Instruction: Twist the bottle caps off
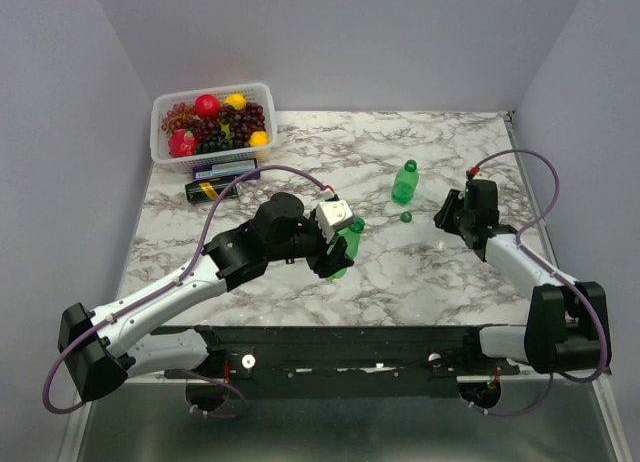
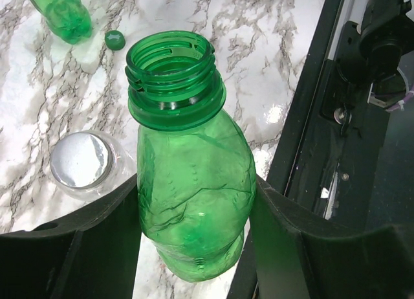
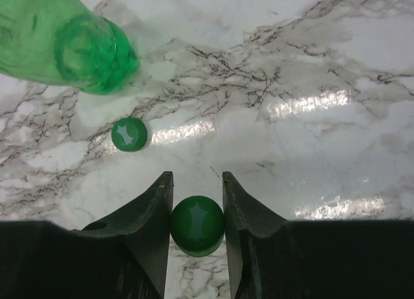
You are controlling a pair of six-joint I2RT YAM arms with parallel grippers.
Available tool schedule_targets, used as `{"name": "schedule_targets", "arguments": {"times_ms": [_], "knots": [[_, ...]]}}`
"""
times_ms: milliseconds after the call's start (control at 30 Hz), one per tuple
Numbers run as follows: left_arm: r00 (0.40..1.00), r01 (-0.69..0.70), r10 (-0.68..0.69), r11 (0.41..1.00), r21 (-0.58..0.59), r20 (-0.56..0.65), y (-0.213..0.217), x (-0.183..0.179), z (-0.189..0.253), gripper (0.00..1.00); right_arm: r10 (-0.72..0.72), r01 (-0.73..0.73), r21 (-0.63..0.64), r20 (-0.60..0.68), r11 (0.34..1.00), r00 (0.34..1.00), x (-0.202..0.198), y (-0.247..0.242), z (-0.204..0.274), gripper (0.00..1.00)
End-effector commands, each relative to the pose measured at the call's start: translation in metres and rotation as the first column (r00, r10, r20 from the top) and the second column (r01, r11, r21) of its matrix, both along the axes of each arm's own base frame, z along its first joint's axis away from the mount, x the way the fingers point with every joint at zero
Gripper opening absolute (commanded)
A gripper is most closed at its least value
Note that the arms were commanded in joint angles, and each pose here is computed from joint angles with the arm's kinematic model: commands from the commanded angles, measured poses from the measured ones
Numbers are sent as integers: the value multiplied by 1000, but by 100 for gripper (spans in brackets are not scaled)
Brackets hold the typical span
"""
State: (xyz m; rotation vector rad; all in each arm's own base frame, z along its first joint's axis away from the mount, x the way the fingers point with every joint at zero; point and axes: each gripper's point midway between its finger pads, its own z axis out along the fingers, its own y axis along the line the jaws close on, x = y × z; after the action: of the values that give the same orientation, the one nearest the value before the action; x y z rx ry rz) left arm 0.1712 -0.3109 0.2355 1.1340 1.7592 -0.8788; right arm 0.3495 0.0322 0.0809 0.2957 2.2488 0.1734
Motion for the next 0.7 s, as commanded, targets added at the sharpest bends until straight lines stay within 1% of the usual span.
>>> {"name": "schedule_targets", "arguments": {"times_ms": [0, 233, 433, 533, 667], "knots": [[1000, -4, 4, 1000, 1, 7, -1, 2, -1, 20, -47, 49, -42, 45, 998, 998, 29, -12, 18, 28], [1000, -3, 3, 1000, 0, 5, -2, 2, -1, 20, -101, 100, -60, -3, 993, 995, 33, -19, 12, 32], [1000, 0, 0, 1000, 2, -1, -2, 1, -2, 20, -114, 111, -71, -42, 991, 993, 35, -21, 6, 37], [1000, 2, -2, 1000, 0, 1, -3, 0, -1, 20, -122, 118, -75, -56, 990, 991, 37, -23, 4, 40], [1000, 3, -3, 1000, -2, 2, -2, 0, 0, 20, -125, 120, -77, -66, 990, 990, 38, -22, 3, 48]]}}
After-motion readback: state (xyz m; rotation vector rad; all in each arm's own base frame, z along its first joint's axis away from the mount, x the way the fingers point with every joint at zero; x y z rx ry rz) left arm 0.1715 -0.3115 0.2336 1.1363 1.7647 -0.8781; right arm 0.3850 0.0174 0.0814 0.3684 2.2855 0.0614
